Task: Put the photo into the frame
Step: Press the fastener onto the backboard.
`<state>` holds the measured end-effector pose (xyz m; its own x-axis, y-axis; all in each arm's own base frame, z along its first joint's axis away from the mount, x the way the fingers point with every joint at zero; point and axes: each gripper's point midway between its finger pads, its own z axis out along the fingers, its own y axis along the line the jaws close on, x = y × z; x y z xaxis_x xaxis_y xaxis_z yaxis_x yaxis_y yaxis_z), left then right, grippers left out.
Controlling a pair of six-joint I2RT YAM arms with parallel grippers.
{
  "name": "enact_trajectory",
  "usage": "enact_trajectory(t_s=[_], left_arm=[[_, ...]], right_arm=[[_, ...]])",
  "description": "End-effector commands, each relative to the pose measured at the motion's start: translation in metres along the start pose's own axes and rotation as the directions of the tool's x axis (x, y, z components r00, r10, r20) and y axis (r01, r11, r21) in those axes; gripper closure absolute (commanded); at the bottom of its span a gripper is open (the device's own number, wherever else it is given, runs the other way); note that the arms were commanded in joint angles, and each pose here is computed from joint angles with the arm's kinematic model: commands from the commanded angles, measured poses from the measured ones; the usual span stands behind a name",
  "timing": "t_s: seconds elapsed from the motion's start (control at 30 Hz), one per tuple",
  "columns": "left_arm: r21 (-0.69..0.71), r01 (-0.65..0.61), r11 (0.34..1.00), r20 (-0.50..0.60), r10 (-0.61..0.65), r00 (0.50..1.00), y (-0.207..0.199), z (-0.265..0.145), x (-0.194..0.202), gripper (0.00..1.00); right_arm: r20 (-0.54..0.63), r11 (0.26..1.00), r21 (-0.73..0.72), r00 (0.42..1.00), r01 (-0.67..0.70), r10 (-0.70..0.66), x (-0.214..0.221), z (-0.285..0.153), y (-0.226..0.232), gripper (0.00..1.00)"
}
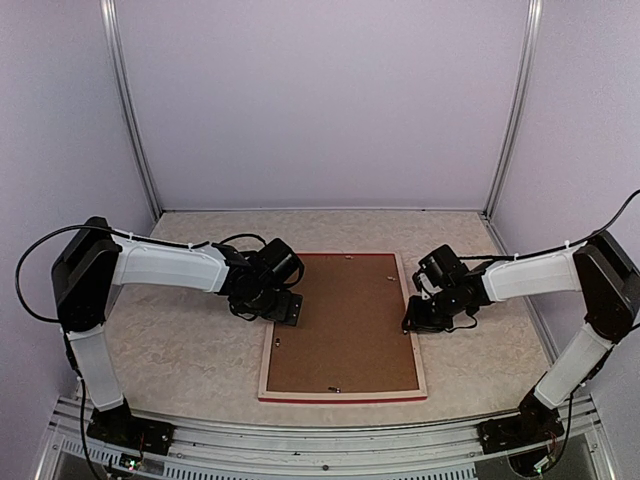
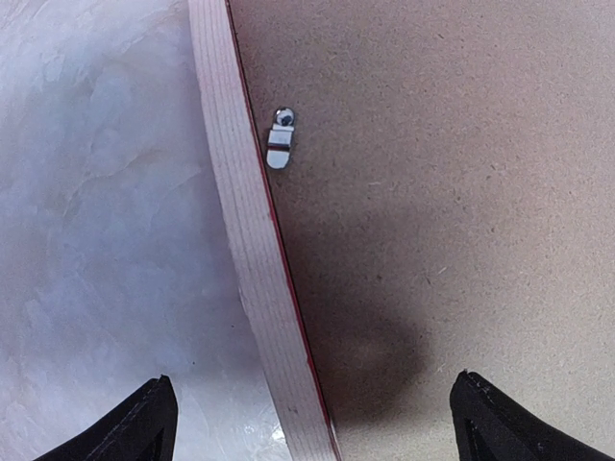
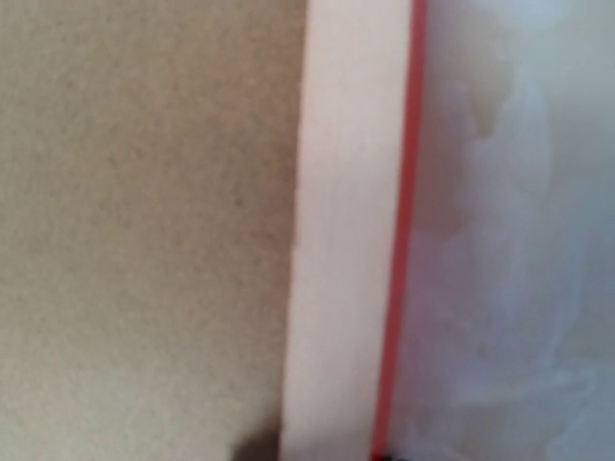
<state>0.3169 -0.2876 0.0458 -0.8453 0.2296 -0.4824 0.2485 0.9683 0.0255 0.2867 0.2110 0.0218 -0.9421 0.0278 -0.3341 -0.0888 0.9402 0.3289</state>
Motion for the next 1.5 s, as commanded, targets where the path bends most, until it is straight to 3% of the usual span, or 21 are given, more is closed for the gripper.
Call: enact_trajectory(t_s=[0.0, 0.53, 0.63, 0.8, 0.9, 1.13, 1.47], left_arm=[[-0.017, -0.012, 1.0, 0.004, 0.012, 1.0, 0.002, 0.001, 0.003, 0.02], [-0.019, -0.011, 1.0, 0.009, 0.011, 1.0, 0.002, 0.0, 0.002, 0.02], [-0.016, -0.01, 1.0, 0.012, 0.011, 1.0, 0.001, -0.001, 0.0, 0.02], [-0.009, -0.008, 1.0, 0.016, 0.008, 1.0, -0.001, -0.002, -0.002, 0.01], [0.007, -0.007, 1.0, 0.017, 0.007, 1.0, -0.003, -0.002, -0.003, 0.01], [0.035, 0.008, 0.999, 0.008, -0.009, 1.0, -0.003, 0.0, -0.002, 0.04], [0.047, 0.018, 0.999, 0.009, -0.019, 1.0, 0.0, -0.002, -0.004, 0.04]], right_arm=[[-0.173, 0.994, 0.107, 0.984, -0.018, 0.037, 0.053, 0.014, -0.038, 0.72], [-0.176, 0.998, -0.064, 0.984, -0.021, 0.009, 0.049, 0.005, -0.016, 0.83], [-0.168, 0.995, -0.096, 0.986, -0.016, 0.0, 0.044, 0.001, -0.011, 0.76], [-0.117, 0.994, -0.112, 0.993, -0.007, -0.007, 0.024, -0.009, -0.005, 0.45], [-0.081, 0.996, -0.091, 0.997, 0.014, -0.022, 0.01, -0.013, -0.004, 0.34], [0.004, 0.998, 0.018, 0.998, 0.062, -0.062, -0.032, -0.011, -0.01, 0.28], [0.098, 0.986, 0.11, 0.986, 0.124, -0.135, -0.105, 0.012, -0.004, 0.26]])
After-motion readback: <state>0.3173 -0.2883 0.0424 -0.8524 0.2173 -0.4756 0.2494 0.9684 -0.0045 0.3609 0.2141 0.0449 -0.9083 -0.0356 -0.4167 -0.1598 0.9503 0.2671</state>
